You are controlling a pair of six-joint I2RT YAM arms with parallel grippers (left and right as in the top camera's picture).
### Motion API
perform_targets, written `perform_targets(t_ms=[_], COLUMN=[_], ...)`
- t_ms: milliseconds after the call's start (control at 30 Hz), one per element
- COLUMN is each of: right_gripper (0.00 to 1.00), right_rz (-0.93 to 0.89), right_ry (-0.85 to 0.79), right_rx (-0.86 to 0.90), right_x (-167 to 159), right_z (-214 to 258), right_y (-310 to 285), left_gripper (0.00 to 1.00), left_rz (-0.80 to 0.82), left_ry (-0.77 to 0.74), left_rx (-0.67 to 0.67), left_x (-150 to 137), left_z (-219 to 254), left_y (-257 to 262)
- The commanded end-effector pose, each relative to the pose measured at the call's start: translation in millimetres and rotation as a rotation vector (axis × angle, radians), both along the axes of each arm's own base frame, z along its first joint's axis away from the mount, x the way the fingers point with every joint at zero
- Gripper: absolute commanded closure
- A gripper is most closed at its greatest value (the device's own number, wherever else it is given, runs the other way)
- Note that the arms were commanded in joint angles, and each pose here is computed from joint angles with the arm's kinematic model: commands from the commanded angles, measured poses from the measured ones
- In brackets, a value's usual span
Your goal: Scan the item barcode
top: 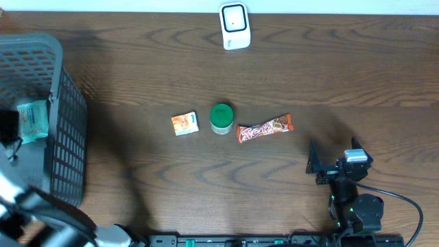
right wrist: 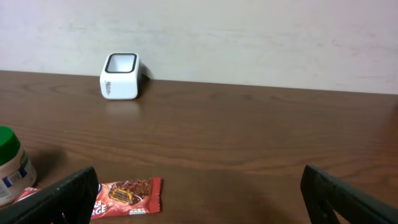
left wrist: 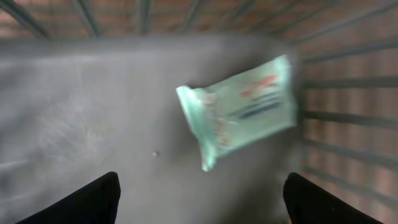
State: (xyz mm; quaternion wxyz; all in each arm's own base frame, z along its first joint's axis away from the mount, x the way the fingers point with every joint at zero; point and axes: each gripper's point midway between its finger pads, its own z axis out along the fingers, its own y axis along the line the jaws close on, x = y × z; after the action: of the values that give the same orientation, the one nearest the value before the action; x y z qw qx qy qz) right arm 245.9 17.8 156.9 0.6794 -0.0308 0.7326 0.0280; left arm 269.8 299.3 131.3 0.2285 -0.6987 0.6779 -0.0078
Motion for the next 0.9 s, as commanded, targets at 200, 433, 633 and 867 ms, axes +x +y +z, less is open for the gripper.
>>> perform_targets(t_ms=[200,433,633,867], right_gripper=[0.01,0.01,0.01,0.01], right_rz=[0.012,0.012,0.012,0.012], right_ry=[0.001,0.001,0.001,0.001], right_rx=[0.014,0.014,0.014,0.014], right_x=[0,0,0,0], right_z=[0,0,0,0], right_y=[3,3,3,3], left_gripper=[0.14,0.13,0.13,0.72], left_rz=[0.012,-0.016,-0.028,-0.047], left_ry=[0.096,0.104,0.085,0.065], left_rx=[-0.124,-0.140,-0.140,-0.128], left_x=[18,40,59,70], left_z=[-89,-120,-139,-150], left_y=[2,-6,-11,-10])
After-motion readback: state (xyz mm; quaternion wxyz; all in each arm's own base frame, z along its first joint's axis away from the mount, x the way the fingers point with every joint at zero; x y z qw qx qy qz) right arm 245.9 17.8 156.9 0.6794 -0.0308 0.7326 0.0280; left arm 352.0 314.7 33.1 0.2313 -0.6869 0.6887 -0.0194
